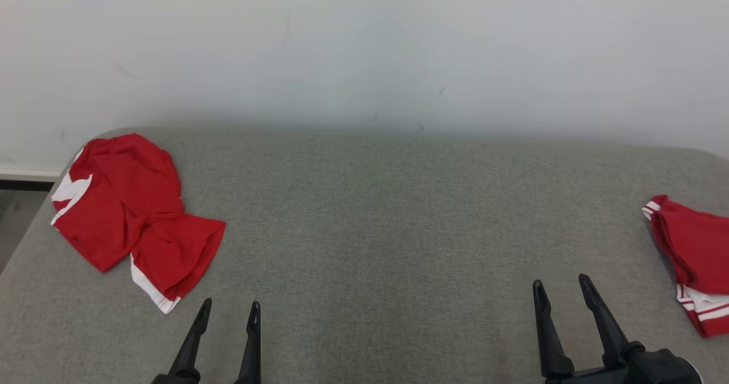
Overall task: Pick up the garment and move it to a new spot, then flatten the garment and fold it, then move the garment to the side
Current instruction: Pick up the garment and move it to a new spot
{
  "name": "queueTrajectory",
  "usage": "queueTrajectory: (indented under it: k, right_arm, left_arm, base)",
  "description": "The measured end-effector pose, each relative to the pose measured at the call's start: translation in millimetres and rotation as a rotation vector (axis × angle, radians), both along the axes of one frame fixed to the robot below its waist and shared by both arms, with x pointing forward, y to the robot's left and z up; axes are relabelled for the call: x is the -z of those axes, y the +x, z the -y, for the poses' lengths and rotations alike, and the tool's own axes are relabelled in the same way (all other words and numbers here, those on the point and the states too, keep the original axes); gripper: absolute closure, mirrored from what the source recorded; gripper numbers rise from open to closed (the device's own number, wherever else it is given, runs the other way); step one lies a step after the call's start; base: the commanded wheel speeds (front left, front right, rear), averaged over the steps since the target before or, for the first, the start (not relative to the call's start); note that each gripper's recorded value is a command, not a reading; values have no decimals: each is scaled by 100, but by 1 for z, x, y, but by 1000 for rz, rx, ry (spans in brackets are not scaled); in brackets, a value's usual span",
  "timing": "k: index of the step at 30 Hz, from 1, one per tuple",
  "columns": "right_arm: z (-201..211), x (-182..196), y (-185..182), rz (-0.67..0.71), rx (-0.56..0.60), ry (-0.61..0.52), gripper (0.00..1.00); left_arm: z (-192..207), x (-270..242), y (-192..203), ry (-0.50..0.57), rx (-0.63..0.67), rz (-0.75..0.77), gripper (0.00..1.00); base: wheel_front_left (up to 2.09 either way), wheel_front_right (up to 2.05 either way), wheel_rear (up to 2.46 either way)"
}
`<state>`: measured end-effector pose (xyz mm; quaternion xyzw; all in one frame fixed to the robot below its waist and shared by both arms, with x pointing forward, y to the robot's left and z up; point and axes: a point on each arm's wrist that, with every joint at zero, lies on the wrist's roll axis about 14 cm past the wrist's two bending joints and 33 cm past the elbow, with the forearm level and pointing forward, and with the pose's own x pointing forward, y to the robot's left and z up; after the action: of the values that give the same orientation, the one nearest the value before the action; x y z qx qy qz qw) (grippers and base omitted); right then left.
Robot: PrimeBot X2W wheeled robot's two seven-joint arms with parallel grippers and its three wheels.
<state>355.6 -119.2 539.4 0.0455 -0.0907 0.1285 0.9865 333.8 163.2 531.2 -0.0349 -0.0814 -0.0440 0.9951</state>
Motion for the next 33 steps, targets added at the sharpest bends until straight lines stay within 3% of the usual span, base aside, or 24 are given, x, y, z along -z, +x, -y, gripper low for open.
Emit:
queueTrajectory:
  k: [33]
  right_arm:
    - [-119, 3, 24, -12, -353, 8, 0]
  left_arm:
    - [-98, -4, -62, 10, -395, 6, 0]
  base:
    - [0, 0, 0]
